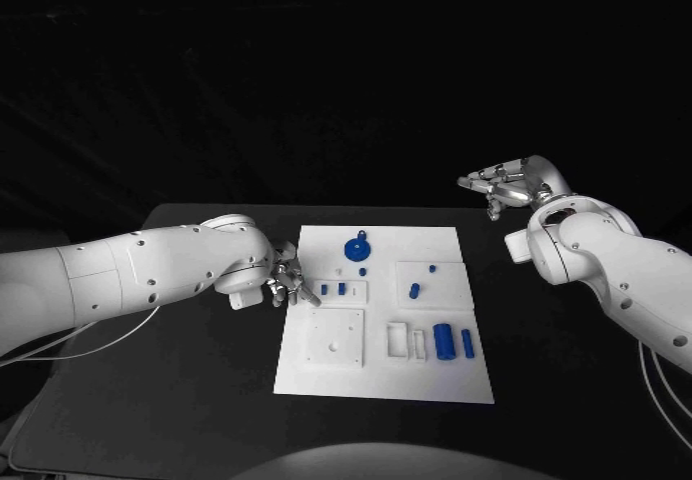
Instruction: Assemble the parts on the task board
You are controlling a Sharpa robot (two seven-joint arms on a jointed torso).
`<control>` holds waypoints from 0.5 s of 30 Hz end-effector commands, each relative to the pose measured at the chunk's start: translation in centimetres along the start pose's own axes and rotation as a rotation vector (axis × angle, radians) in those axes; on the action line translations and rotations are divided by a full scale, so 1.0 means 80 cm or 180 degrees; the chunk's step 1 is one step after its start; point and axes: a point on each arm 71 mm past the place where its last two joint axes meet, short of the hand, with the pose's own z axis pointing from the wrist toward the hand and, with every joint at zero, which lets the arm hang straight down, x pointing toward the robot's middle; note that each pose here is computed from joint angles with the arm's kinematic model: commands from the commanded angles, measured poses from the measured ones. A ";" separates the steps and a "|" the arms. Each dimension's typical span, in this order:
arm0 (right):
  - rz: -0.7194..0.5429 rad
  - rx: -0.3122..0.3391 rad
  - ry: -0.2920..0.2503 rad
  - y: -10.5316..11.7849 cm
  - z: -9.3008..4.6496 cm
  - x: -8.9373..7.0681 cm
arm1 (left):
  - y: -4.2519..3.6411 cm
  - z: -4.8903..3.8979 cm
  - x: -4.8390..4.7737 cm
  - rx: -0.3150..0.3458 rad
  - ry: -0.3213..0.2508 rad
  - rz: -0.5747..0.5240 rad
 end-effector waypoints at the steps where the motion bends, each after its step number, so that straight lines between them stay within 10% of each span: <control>1: 0.0006 -0.0017 0.0035 -0.001 0.000 0.001 | -0.0158 -0.010 -0.005 0.0501 0.0181 -0.0324; 9: 0.0025 0.0024 0.0060 -0.007 0.002 -0.001 | -0.0584 -0.032 -0.040 0.1610 -0.0573 -0.0298; 15: 0.0053 0.0033 0.0091 -0.010 0.003 -0.001 | -0.0921 -0.037 -0.044 0.2154 -0.0983 0.0055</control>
